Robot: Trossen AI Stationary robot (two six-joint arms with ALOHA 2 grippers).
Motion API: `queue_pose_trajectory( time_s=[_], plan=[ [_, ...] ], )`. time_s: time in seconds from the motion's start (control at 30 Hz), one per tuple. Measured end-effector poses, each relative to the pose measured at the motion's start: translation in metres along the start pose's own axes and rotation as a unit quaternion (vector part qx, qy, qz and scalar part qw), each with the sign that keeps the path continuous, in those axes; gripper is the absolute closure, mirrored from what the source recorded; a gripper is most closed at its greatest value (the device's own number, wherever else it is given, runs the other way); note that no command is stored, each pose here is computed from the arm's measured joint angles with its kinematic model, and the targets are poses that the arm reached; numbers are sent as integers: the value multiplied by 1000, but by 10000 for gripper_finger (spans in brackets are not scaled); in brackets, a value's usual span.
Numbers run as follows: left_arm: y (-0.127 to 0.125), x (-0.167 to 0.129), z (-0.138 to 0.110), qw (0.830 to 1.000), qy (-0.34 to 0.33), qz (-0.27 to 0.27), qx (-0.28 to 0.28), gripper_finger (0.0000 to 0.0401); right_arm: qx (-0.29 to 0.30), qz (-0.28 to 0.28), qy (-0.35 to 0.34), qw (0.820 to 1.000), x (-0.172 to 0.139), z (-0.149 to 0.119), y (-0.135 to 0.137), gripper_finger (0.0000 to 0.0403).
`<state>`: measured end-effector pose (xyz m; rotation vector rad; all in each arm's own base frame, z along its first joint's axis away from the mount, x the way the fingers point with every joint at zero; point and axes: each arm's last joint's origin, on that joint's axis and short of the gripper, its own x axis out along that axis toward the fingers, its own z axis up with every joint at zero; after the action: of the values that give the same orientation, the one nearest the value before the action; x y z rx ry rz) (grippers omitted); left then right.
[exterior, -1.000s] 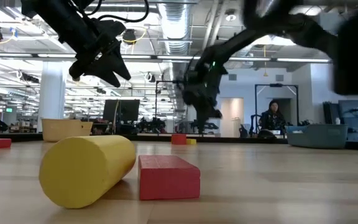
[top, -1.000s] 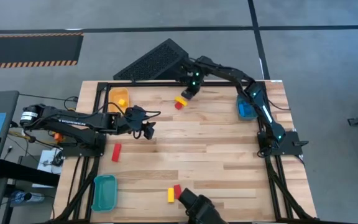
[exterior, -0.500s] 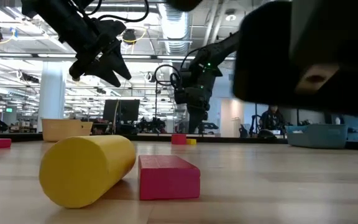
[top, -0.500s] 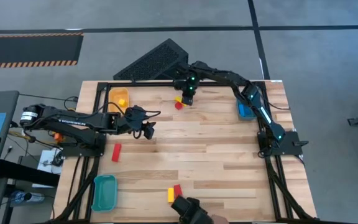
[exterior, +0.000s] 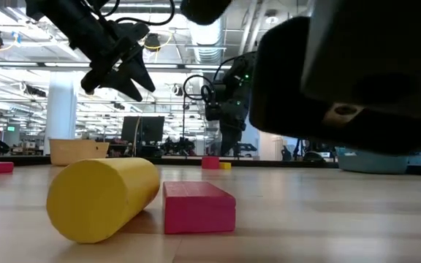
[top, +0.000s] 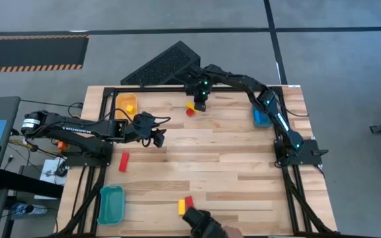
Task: Sort & place blocks by color
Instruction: Put the top yellow block into the yellow bin
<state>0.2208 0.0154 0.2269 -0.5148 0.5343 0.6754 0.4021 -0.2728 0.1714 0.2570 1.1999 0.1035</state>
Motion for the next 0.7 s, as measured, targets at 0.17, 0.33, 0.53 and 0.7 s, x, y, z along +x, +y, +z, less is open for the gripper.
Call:
queue_pose_trajectory(
  time_s=[0.17, 0.33, 0.53, 0.7],
  plan=[
    [-1, 0, 1, 1000, -4, -2, -3, 195, 48, 49, -17, 997, 8, -2, -6, 403],
    [-1, 0, 1, 1000, -6, -4, -4, 195, 114, 45, -17, 992, 4, -7, -16, 403],
    [1, 1, 4, 1000, -11, -1, 11, 195, 86, 12, -117, 989, -65, 10, 13, 403],
    [5, 4, 10, 1000, -27, 5, 0, 195, 115, -8, -163, 980, -79, -23, 28, 403]
  ],
)
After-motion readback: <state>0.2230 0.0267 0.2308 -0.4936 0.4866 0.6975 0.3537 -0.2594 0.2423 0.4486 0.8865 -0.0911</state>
